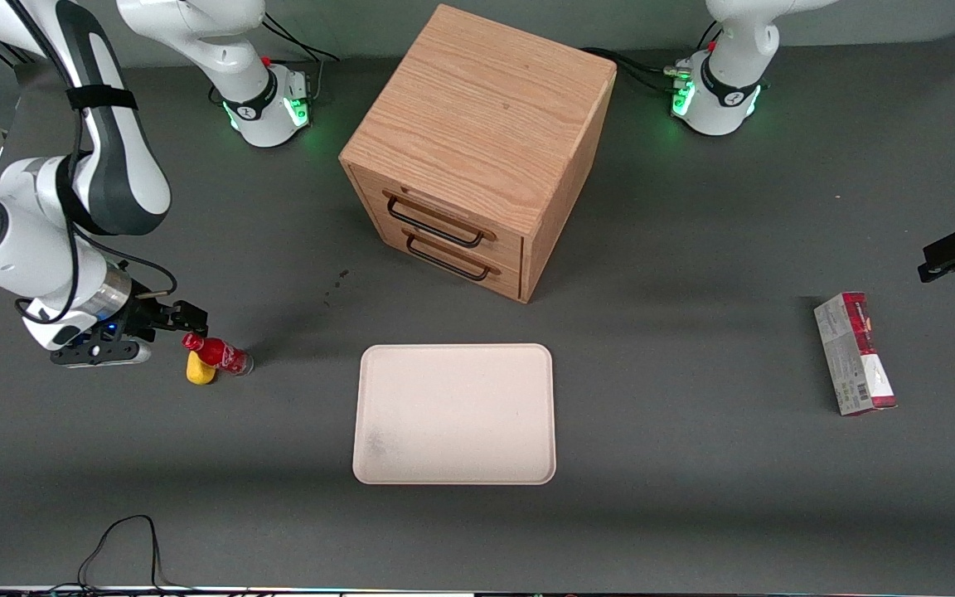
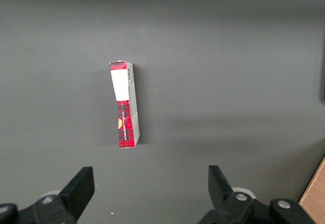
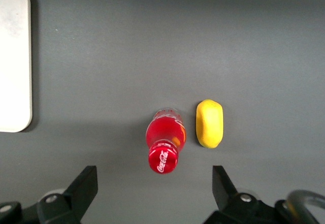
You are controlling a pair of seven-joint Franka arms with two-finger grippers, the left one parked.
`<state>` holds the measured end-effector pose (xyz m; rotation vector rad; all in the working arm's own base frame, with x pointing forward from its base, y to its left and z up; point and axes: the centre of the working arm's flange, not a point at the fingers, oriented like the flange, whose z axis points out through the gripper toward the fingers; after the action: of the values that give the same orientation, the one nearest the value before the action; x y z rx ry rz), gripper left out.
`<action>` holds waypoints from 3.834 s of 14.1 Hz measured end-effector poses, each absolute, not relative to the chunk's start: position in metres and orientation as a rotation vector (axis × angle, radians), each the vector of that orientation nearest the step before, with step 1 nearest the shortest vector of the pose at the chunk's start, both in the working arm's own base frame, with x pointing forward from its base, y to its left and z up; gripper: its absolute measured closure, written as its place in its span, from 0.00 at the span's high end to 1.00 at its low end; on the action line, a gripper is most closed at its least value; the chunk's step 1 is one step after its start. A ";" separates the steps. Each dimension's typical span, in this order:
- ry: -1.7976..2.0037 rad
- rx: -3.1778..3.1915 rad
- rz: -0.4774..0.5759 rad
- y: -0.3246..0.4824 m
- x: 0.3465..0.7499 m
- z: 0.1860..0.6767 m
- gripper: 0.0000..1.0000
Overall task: Place coke bottle on tray
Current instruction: 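Close the right gripper around the red Coca-Cola bottle's cap end, then lift the bottle and carry it with the right gripper toward the tray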
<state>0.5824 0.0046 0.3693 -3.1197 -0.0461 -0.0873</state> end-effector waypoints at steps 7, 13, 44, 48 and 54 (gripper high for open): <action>-0.043 -3.122 -0.088 0.004 0.579 0.344 1.00; -0.046 -3.124 -0.058 0.004 0.586 0.322 1.00; -0.091 -3.159 0.125 0.003 0.633 0.529 0.31; -0.095 -3.155 0.169 -0.002 0.608 0.623 0.31; -0.197 -3.141 0.090 0.027 0.599 0.669 0.31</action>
<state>0.5989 0.0275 0.6689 -3.1406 -0.1967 0.0899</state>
